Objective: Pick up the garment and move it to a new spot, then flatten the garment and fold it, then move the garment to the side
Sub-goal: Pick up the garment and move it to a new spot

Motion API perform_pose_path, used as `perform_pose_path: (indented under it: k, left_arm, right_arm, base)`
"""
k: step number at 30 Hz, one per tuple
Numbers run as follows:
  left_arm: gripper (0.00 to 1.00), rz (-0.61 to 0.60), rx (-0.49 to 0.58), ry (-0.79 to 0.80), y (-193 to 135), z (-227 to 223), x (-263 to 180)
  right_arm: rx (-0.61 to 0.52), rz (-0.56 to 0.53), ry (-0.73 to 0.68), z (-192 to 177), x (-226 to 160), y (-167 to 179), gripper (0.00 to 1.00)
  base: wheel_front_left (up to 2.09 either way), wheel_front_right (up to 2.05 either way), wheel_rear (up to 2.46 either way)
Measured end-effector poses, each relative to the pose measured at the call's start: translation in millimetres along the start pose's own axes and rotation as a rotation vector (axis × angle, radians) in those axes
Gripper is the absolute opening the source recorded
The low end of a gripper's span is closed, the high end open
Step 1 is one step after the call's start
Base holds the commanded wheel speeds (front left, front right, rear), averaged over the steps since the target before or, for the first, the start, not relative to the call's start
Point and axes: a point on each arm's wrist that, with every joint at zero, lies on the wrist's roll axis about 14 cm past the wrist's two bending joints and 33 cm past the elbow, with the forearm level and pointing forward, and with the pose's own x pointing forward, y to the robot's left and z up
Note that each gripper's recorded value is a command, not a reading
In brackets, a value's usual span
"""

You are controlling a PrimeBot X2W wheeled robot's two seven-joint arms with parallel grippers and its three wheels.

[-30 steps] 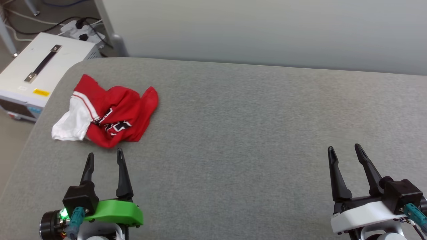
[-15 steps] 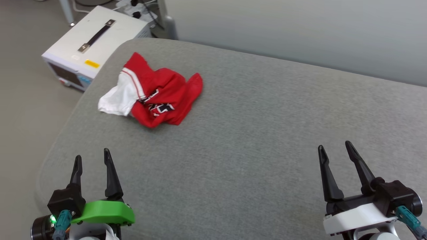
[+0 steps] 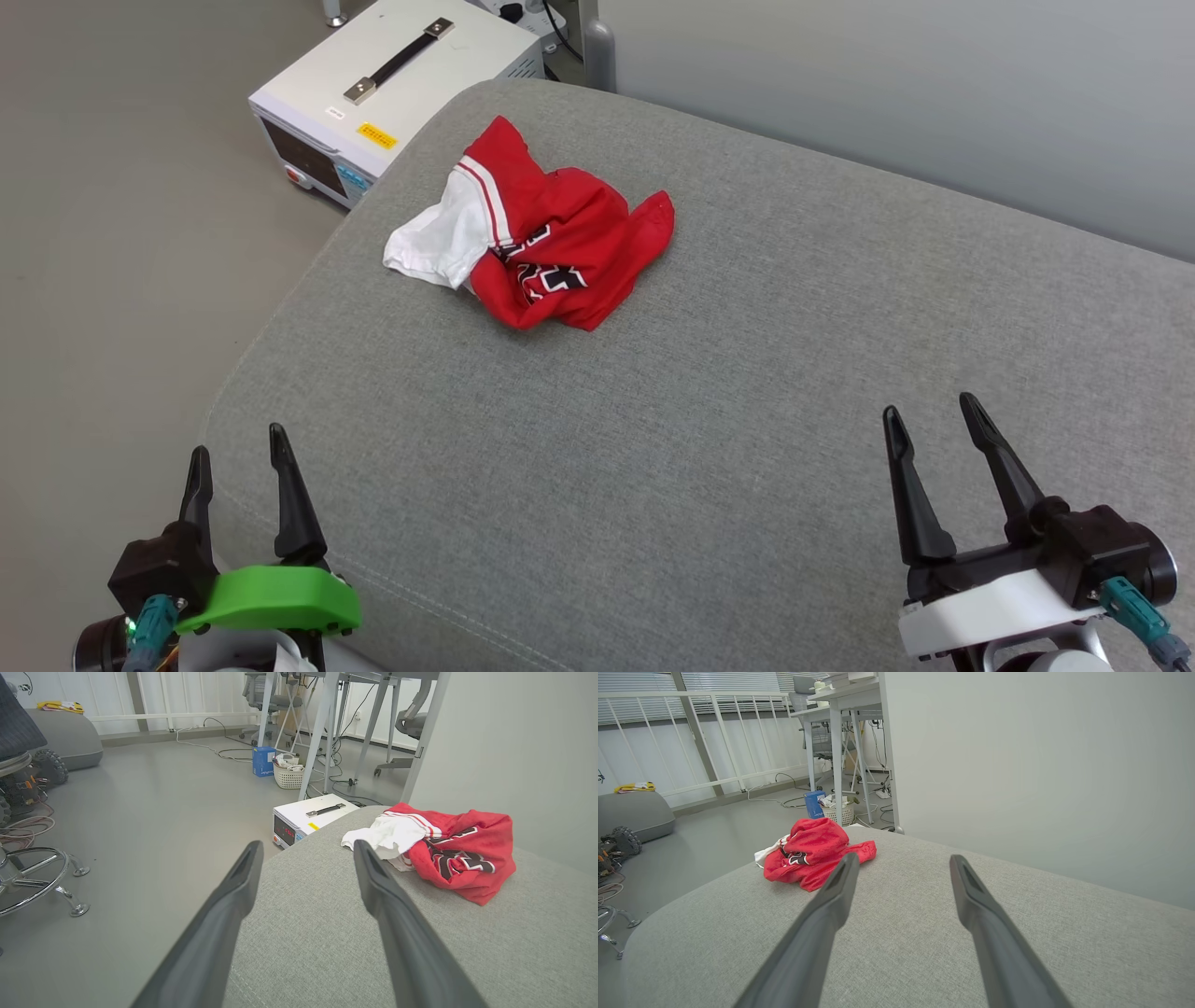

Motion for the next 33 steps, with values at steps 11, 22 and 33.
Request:
perform_pose_path:
  k: [11,22,33]
  left_arm:
    - [1.0,-0.081,-0.008,-0.096,-11,30,45]
    - [1.0,-0.315,0.094,-0.169,-79,93,163]
    - [1.0,-0.595,0.222,0.401,-171,27,210]
  right_arm:
    - [-0.015,-0.013,0.004,-2,-1,-7,1.0]
    - [-0.064,-0.065,-0.038,1,16,-50,1.0]
    - [-0.071,-0.162,-0.003,-23,14,-97,1.0]
  base:
    - [0.0,0.0,0.0]
    - [0.0,0.0,0.0]
    - [0.0,0.0,0.0]
